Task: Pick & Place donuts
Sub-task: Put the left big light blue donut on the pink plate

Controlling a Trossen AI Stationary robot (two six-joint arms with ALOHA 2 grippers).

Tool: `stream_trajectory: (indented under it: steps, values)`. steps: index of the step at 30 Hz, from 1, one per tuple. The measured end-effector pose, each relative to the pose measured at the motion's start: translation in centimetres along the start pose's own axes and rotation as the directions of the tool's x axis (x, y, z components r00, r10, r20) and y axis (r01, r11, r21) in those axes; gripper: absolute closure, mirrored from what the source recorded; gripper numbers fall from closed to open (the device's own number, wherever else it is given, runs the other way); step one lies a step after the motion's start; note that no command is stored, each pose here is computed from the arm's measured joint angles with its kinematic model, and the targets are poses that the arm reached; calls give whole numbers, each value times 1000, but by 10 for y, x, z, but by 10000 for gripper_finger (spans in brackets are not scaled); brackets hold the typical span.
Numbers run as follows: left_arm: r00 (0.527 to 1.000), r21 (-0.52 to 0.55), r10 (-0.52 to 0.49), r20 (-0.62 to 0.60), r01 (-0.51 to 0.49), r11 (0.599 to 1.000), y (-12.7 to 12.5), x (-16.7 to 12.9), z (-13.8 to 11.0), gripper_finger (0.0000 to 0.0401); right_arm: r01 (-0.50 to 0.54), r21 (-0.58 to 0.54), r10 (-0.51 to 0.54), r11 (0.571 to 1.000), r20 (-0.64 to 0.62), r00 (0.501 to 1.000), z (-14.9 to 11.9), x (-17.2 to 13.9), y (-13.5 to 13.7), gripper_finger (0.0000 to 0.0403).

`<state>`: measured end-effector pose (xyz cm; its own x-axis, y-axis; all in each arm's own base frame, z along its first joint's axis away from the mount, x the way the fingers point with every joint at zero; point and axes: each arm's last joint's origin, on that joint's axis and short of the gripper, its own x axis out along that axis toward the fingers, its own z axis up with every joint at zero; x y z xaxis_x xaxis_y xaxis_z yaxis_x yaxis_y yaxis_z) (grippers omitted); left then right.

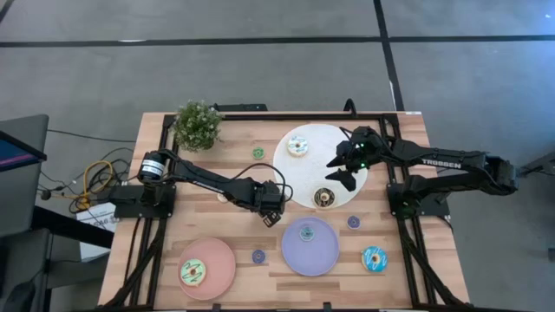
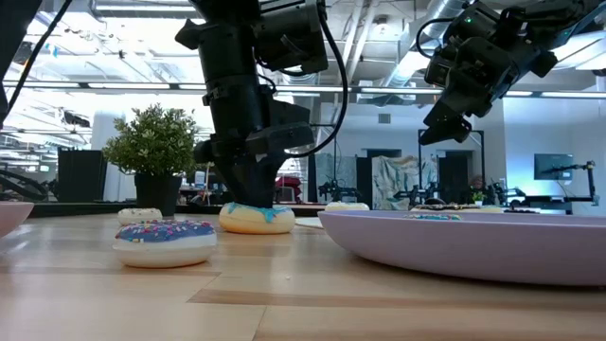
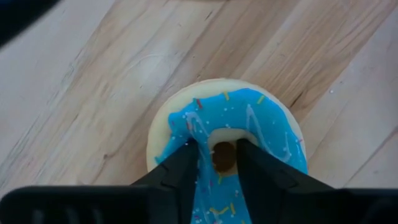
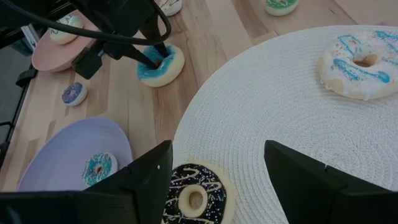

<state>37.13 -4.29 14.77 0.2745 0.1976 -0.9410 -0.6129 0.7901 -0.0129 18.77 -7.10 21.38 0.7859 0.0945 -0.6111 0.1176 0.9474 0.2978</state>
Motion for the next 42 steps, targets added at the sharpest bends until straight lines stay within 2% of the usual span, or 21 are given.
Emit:
stream_trajectory:
  steps: [7,16,22,26,34,42]
  values:
    - [1000,-7,-12,-18,12,1000,-3,-7,5,305,2,0,-2,1000,0,1000,0,0,0,159]
    - [998,17,19,-61,-18,1000,-13,-39,14,305,2,0,-2,1000,0,1000,0,0,0,159]
    - [996,51,88,18,-89,995,-18,-47,12,305,2,0,-2,1000,0,1000,0,0,0,159]
    - [996,28,88,3,-88,996,-12,-45,18,300,2,34,-2,999,0,1000,0,0,0,159]
    - [997,-49,42,-64,-45,998,-1,-38,28,232,1,45,-1,999,-1,1000,0,0,0,159]
    - [996,-33,42,-79,-44,998,1,-31,31,164,1,73,-1,997,0,1000,0,0,0,159]
